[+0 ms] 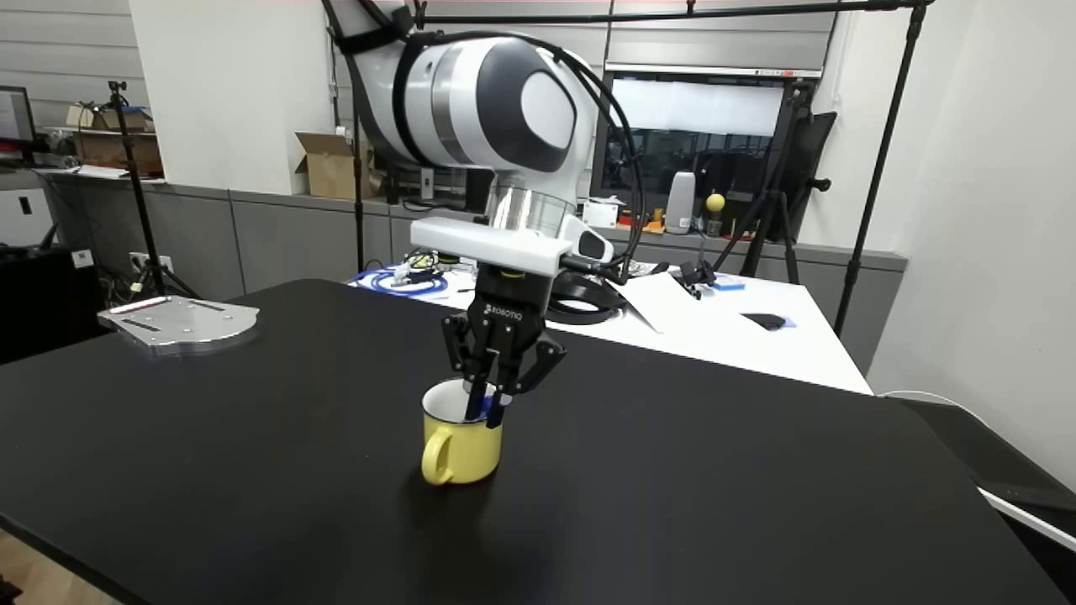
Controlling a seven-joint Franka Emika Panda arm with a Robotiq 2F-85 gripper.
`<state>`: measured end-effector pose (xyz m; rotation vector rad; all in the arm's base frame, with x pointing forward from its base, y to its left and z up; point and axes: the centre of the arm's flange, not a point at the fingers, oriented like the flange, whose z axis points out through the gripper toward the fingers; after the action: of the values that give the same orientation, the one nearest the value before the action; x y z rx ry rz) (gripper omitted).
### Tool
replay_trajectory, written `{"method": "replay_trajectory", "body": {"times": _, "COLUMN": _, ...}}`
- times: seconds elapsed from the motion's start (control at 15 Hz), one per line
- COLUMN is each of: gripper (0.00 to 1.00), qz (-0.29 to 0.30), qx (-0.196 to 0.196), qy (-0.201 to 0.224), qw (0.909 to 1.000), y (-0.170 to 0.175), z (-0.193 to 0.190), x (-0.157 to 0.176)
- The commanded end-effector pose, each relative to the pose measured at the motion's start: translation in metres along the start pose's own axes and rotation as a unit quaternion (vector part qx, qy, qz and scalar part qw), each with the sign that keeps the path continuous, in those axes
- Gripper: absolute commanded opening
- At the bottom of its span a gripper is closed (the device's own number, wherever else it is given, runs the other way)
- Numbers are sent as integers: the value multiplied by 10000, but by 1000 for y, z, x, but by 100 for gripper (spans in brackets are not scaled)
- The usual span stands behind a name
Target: Remove the marker from the mug cup and place it on the table
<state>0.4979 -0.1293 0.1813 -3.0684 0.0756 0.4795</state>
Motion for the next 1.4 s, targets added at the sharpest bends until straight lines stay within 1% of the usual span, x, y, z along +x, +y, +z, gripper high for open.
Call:
{"method": "replay_trajectory", "body": {"times": 0.0, "gripper": 3, "qz": 36, "qx": 18, "qy": 52, "qw": 10000, "y": 7, "z": -4, "x": 11}}
{"method": "replay_trajectory", "body": {"times": 0.07, "gripper": 4, "qz": 32, "qx": 7, "qy": 72, "qw": 10000, "y": 8, "z": -6, "x": 12}}
{"method": "replay_trajectory", "body": {"times": 0.13, "gripper": 0, "qz": 26, "qx": -5, "qy": 92, "qw": 10000, "y": 8, "z": -8, "x": 12}}
{"method": "replay_trajectory", "body": {"times": 0.4, "gripper": 0, "qz": -34, "qx": -89, "qy": 202, "qw": 9998, "y": 5, "z": -20, "x": 13}}
{"method": "replay_trajectory", "body": {"times": 0.47, "gripper": 6, "qz": -71, "qx": -82, "qy": 199, "qw": 9997, "y": 3, "z": -23, "x": 13}}
{"method": "replay_trajectory", "body": {"times": 0.53, "gripper": 28, "qz": -103, "qx": -92, "qy": 194, "qw": 9997, "y": -1, "z": -23, "x": 11}}
{"method": "replay_trajectory", "body": {"times": 0.67, "gripper": 39, "qz": -80, "qx": -176, "qy": 264, "qw": 9995, "y": -4, "z": -26, "x": 10}}
{"method": "replay_trajectory", "body": {"times": 0.73, "gripper": 47, "qz": -120, "qx": -188, "qy": 282, "qw": 9994, "y": -6, "z": -27, "x": 11}}
{"method": "replay_trajectory", "body": {"times": 0.87, "gripper": 59, "qz": -167, "qx": -234, "qy": 321, "qw": 9991, "y": -8, "z": -27, "x": 15}}
{"method": "replay_trajectory", "body": {"times": 1.2, "gripper": 95, "qz": -192, "qx": -247, "qy": 380, "qw": 9988, "y": -8, "z": -27, "x": 21}}
{"method": "replay_trajectory", "body": {"times": 1.27, "gripper": 99, "qz": -191, "qx": -252, "qy": 382, "qw": 9988, "y": -8, "z": -26, "x": 22}}
{"method": "replay_trajectory", "body": {"times": 1.33, "gripper": 100, "qz": -186, "qx": -251, "qy": 375, "qw": 9988, "y": -8, "z": -25, "x": 22}}
